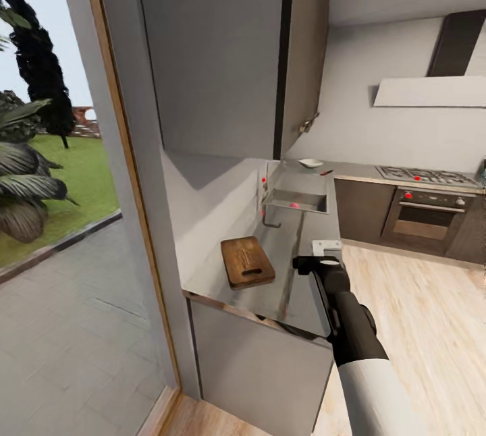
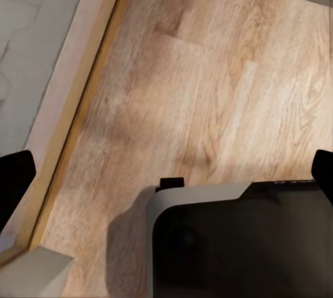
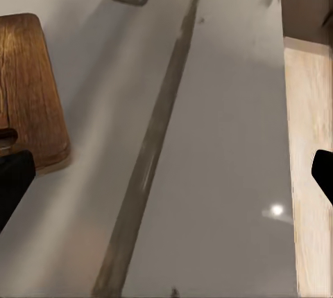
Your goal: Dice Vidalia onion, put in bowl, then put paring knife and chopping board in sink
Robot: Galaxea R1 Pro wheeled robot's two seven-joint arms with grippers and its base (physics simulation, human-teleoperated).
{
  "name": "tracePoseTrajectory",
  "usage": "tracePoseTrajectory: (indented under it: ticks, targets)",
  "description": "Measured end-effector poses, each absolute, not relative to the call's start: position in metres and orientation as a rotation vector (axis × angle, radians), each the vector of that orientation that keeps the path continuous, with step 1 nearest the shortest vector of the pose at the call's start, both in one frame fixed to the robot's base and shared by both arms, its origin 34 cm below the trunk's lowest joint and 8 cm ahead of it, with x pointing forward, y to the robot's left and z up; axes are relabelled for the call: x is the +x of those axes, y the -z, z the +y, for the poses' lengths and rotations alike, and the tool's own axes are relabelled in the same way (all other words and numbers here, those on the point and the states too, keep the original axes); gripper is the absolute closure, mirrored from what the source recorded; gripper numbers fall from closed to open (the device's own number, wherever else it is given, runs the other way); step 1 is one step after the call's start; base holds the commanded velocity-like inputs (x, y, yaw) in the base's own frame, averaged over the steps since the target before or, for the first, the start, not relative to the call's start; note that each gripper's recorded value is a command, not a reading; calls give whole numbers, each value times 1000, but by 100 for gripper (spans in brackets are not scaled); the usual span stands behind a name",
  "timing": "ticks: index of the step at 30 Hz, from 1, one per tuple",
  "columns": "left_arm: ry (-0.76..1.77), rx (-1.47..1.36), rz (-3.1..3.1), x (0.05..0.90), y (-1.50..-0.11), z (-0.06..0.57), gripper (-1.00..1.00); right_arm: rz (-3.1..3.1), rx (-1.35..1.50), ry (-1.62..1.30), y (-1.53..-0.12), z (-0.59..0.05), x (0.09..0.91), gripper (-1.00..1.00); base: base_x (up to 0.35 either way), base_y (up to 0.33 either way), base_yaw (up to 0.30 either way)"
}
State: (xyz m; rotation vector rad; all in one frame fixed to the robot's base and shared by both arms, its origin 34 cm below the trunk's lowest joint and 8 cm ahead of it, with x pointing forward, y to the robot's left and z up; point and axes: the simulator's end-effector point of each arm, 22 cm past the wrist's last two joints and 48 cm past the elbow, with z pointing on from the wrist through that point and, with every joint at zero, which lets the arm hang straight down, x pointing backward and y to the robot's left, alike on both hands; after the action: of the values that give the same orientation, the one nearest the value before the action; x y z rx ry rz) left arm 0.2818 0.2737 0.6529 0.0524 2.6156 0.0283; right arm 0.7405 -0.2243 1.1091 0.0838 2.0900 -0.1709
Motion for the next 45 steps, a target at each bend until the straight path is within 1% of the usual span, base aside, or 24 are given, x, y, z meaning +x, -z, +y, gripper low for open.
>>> tracePoseTrajectory:
  ticks: [3,5,12,19,30,45]
  targets:
    - [-28,53,2614,282,-653,274,-100,2091,73,170,-1109,-221,740,-100,10,2,-114]
    - [-28,53,2614,283,-653,274,-100,2082,16,169,-1112,-204,741,-100,2,0,-30]
    - [-28,53,2613,283,-653,274,-100,2107,-47,157,-1099,-185,740,-100,1,0,-9]
    - [-28,52,2613,283,-653,274,-100,2137,-56,139,-1085,-179,738,-100,0,22,0]
    - [-27,52,2613,283,-653,274,-100,2147,-47,101,-1081,-173,738,-100,0,182,0]
    - [-28,52,2613,283,-653,274,-100,2148,-44,98,-1081,-173,738,-100,1,-22,0]
